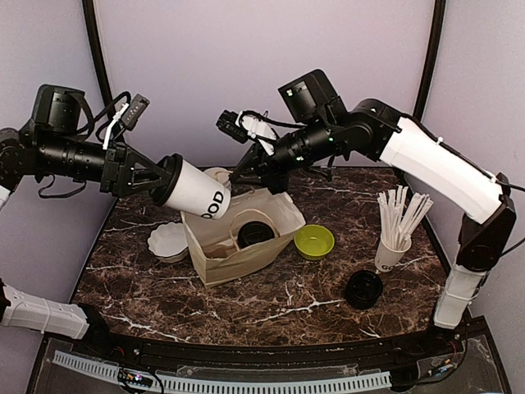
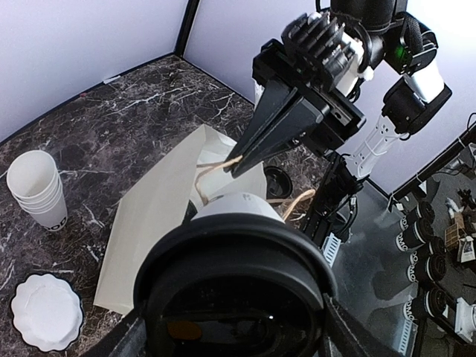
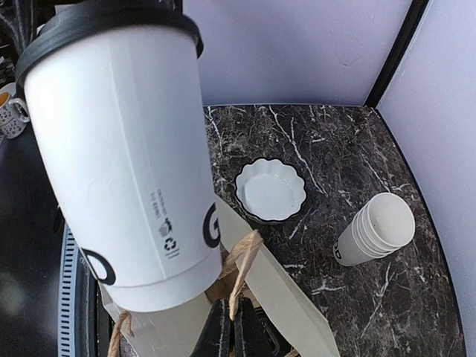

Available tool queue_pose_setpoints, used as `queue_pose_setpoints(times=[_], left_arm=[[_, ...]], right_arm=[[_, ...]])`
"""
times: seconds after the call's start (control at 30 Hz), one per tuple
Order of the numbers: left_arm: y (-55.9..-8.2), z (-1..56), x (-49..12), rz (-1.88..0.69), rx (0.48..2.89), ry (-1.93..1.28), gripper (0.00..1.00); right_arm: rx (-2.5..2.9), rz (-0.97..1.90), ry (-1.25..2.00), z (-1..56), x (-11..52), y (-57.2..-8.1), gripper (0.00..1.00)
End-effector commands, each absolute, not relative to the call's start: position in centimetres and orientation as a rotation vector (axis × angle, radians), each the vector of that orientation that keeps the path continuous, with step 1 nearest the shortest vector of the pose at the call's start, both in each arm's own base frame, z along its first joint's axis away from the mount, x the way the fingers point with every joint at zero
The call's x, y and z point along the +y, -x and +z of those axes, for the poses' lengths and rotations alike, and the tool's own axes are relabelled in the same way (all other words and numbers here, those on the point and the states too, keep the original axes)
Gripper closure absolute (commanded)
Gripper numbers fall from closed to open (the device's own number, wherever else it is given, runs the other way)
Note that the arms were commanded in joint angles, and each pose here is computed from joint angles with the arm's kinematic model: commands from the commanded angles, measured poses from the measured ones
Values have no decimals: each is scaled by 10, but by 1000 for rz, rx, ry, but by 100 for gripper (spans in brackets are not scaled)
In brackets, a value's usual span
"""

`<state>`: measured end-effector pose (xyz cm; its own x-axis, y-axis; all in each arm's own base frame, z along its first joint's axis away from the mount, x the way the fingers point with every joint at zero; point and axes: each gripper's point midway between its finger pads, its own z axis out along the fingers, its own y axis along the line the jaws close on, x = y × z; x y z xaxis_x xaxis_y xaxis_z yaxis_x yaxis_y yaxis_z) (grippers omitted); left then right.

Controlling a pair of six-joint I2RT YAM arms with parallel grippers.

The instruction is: Pack the takeout coffee

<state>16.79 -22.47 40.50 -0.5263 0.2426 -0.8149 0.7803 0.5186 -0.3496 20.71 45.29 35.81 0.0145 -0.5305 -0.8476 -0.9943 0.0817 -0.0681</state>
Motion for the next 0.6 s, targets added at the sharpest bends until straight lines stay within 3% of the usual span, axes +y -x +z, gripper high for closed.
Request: queue_pose_setpoints(times=[0.0, 0.57], left_arm=[[-168, 403, -233, -936, 2012, -878, 47], [-190, 358, -239, -692, 2120, -863, 49]], right_arm=[[1552, 801, 1437, 400, 454, -204, 100], [1504, 871, 1437, 416, 471, -175, 100]])
